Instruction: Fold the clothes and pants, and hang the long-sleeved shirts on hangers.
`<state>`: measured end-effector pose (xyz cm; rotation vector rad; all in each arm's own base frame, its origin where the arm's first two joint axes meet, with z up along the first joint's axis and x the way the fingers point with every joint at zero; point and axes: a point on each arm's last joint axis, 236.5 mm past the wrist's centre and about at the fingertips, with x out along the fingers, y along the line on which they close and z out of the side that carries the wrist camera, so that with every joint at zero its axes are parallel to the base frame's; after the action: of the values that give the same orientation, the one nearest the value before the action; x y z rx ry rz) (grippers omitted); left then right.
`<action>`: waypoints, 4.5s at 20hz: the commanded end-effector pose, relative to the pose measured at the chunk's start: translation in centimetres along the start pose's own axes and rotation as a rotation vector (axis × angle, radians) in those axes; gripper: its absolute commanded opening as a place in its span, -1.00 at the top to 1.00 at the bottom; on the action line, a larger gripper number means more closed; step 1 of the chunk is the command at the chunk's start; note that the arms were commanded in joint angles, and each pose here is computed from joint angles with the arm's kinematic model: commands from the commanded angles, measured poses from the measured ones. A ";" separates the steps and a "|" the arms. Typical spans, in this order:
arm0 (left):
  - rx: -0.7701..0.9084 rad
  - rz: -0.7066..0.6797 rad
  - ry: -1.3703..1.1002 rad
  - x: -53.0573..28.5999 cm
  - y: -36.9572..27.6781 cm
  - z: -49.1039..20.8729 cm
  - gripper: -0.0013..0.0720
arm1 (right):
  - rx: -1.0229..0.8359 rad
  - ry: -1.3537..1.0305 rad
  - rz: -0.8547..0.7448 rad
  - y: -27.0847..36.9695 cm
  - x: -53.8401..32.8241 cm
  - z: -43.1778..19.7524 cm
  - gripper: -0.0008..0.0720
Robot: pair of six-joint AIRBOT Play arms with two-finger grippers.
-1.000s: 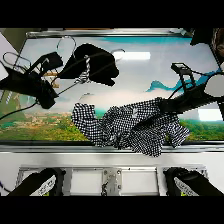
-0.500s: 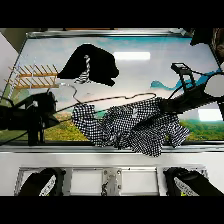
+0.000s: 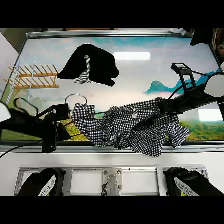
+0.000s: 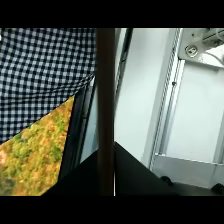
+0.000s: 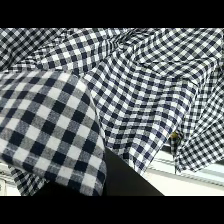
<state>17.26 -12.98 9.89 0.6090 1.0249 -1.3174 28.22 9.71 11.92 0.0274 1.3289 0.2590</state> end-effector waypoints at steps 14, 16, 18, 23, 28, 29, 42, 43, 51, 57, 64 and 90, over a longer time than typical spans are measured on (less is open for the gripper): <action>-0.065 -0.241 0.061 8.2 2.8 2.7 0.94 | 0.001 0.001 0.000 0.0 0.0 0.0 0.94; -0.073 -0.222 0.050 8.7 3.5 3.0 0.94 | 0.001 0.002 0.007 0.2 0.0 0.0 0.94; -0.084 -0.234 0.052 9.2 3.7 2.9 0.94 | 0.001 0.004 0.035 0.8 0.0 -0.1 0.94; -0.095 -0.242 0.057 9.7 4.0 2.8 0.94 | -0.050 0.028 0.034 0.8 -0.5 -0.7 0.94; -0.111 -0.190 0.035 9.9 5.2 3.3 0.94 | -0.053 0.076 -0.052 -0.9 -2.5 -1.9 0.95; -0.135 -0.175 0.030 10.0 5.5 3.4 0.94 | -0.047 0.064 -0.059 -1.0 -3.0 -1.7 0.95; -0.033 -0.166 0.002 11.6 4.2 6.2 0.94 | -0.098 -0.009 -0.105 -0.3 -3.9 -0.2 0.95; -0.041 -0.163 -0.016 11.5 4.4 6.5 0.94 | -0.111 -0.008 -0.102 0.1 -3.9 -0.3 0.95; -0.045 -0.148 -0.040 11.5 4.8 7.0 0.94 | -0.224 -0.022 -0.055 4.0 -3.0 -0.1 0.95; -0.038 -0.137 -0.045 11.6 5.0 7.2 0.94 | -0.381 -0.011 -0.007 9.9 -1.6 1.1 0.95; -0.032 -0.134 -0.037 11.6 5.1 7.0 0.94 | -0.560 -0.044 0.052 17.2 -1.7 2.9 0.95; 0.021 -0.197 0.035 8.5 8.3 7.5 0.94 | -0.623 0.013 0.054 18.8 -0.8 1.2 -0.92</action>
<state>26.41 -22.37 4.40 0.5678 1.1153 -1.5012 26.12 27.97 16.04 -0.4663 1.2123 0.7077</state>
